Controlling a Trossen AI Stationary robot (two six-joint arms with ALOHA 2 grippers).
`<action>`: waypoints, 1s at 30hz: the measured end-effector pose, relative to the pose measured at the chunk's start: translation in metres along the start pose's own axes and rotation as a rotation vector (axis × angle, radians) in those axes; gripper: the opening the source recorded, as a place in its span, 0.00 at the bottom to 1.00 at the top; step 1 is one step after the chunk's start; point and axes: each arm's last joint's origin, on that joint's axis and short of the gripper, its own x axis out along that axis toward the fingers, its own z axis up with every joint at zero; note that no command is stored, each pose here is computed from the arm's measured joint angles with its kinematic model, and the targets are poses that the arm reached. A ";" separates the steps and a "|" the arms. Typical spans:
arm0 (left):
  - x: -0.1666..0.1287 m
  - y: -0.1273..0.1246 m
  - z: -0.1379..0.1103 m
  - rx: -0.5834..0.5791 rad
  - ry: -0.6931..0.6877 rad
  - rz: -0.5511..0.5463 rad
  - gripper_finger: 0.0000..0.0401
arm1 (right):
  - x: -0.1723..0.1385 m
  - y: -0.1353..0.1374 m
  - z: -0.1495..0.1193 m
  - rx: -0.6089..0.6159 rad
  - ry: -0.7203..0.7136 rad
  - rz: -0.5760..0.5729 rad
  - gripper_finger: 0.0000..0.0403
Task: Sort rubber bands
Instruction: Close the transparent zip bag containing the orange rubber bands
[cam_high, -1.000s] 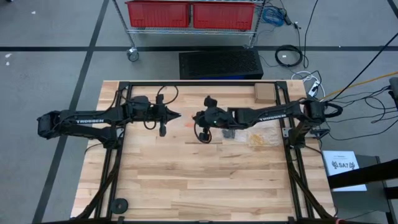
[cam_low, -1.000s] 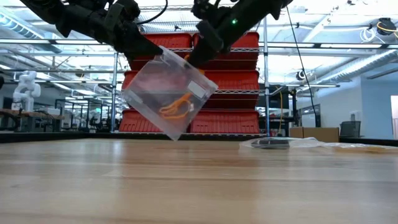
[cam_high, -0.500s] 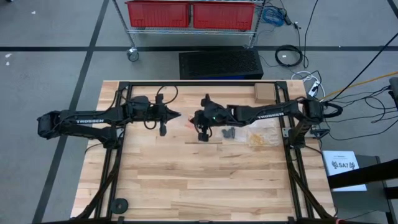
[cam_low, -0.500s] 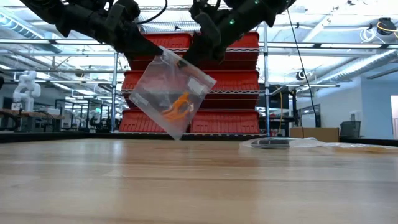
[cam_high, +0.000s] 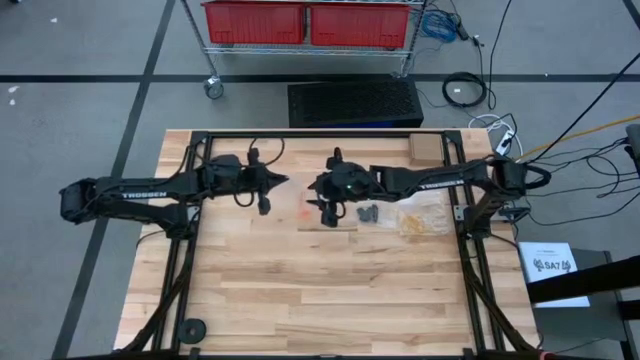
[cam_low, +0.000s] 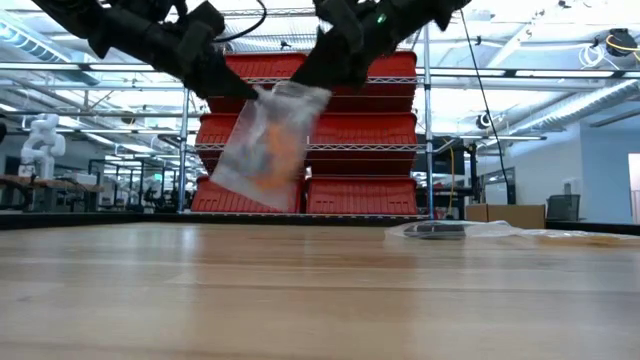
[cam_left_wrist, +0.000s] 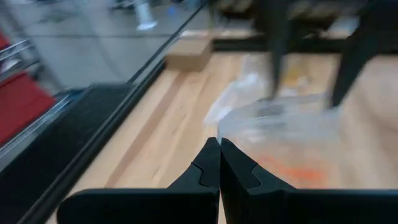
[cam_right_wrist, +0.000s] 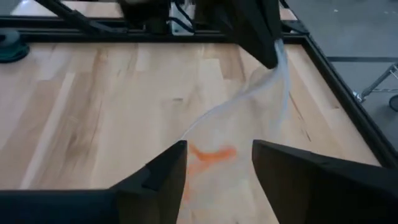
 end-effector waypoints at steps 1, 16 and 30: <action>-0.001 0.001 -0.001 0.001 0.017 0.030 0.00 | -0.005 0.000 0.002 -0.001 0.002 0.000 0.44; -0.020 0.008 0.020 0.029 0.231 0.269 0.00 | -0.016 -0.001 -0.036 0.048 0.128 -0.080 0.00; 0.050 -0.038 -0.034 -0.087 0.539 0.052 0.00 | -0.012 0.044 -0.092 0.276 0.130 0.012 0.00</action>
